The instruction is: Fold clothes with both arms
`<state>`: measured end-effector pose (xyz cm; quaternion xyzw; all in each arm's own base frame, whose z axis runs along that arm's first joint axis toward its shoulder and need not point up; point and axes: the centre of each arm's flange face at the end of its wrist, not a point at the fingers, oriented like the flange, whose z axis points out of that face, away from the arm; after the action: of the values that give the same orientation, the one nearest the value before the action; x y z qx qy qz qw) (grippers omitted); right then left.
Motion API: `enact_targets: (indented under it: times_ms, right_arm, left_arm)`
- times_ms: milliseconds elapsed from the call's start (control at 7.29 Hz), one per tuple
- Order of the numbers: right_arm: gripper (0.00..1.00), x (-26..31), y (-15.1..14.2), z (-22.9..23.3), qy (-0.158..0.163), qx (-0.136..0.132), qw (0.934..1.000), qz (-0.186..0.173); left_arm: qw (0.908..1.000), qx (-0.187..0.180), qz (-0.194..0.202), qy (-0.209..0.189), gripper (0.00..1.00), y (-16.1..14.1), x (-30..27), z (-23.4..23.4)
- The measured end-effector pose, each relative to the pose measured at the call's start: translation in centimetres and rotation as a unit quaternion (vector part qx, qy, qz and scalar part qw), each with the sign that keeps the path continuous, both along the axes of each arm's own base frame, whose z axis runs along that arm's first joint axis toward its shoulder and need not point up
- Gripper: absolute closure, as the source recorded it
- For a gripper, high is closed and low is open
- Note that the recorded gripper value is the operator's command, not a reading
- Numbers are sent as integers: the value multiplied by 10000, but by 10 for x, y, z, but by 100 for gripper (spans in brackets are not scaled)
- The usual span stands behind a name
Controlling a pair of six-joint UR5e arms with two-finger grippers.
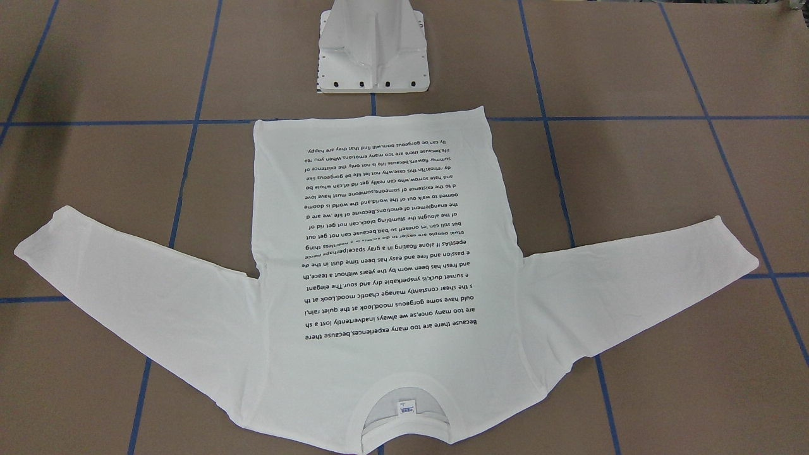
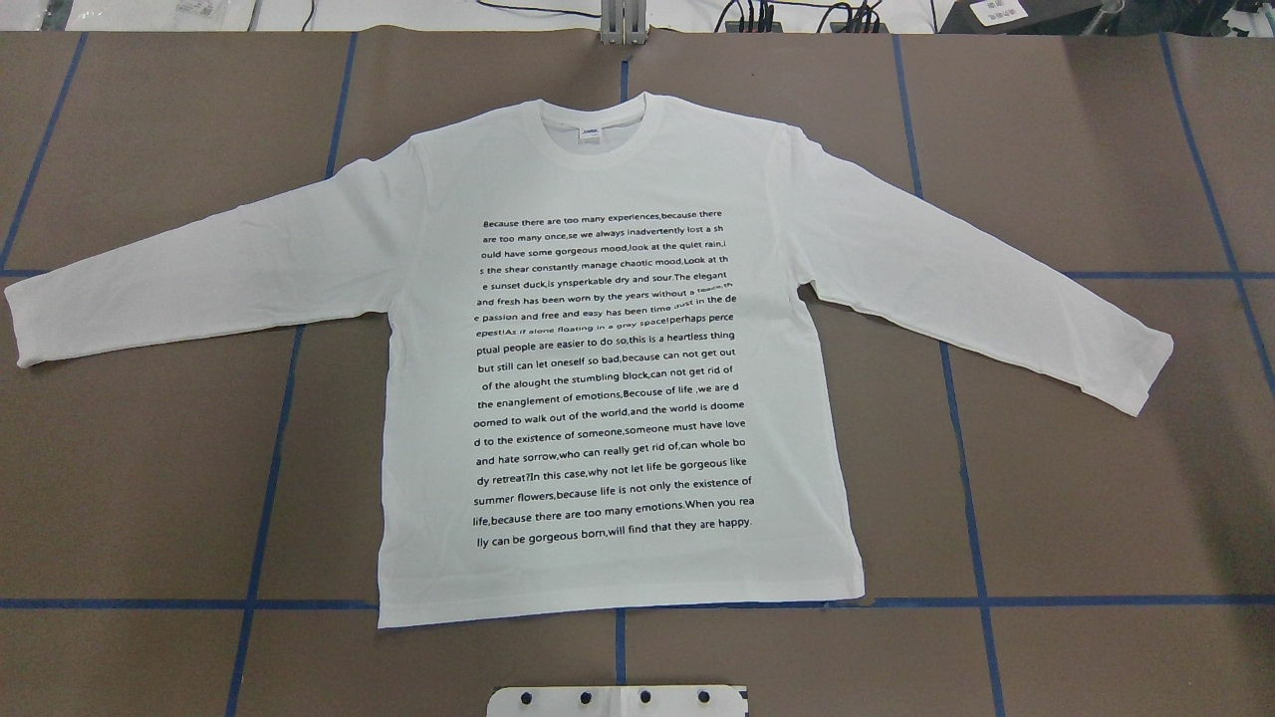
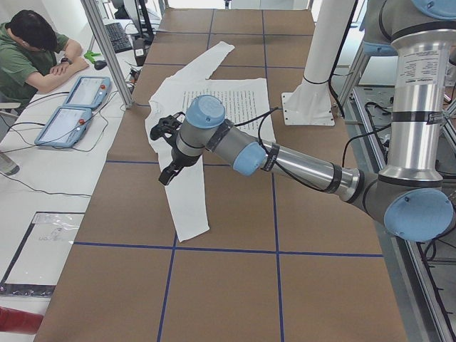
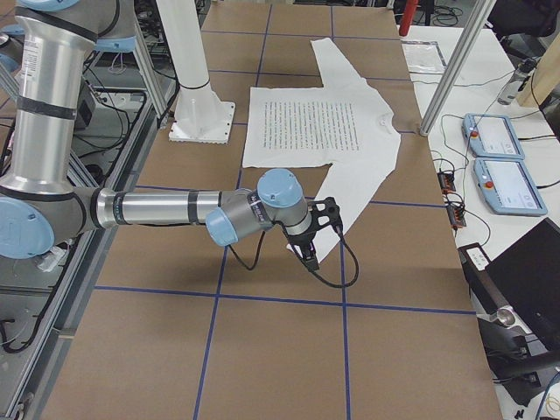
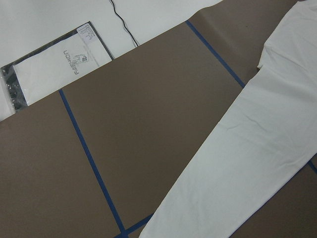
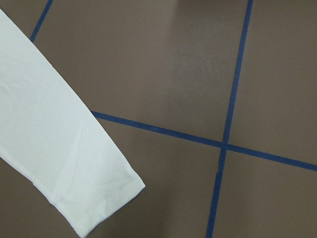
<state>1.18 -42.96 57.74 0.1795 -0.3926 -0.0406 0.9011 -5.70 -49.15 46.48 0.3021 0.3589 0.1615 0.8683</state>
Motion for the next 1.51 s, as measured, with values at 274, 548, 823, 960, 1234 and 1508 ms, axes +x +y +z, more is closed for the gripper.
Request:
enact_targets:
  times_ms: [274,548,823,960,1234,1508]
  right_arm:
    - [0,-60,-4,11,-206,-177,9987,422]
    - [1,-102,-1,41,-326,-226,9967,711]
    - [1,-132,4,57,-249,-190,9963,806]
    - [2,-146,2,62,-154,-160,9962,837]
    - [5,-170,-13,74,-81,-231,9961,852]
    - [6,-182,-19,81,-60,-315,9961,824]
  left_arm:
    - [10000,5,-2,-1,0,2,0,0]
    - [10000,6,-1,-1,0,3,-1,0]
    - [10000,18,4,-1,0,4,-1,0]
    - [10000,20,3,-2,0,4,-1,0]
    - [10000,34,5,-2,0,4,-1,-1]
    - [10000,34,4,-2,0,4,-1,-1]
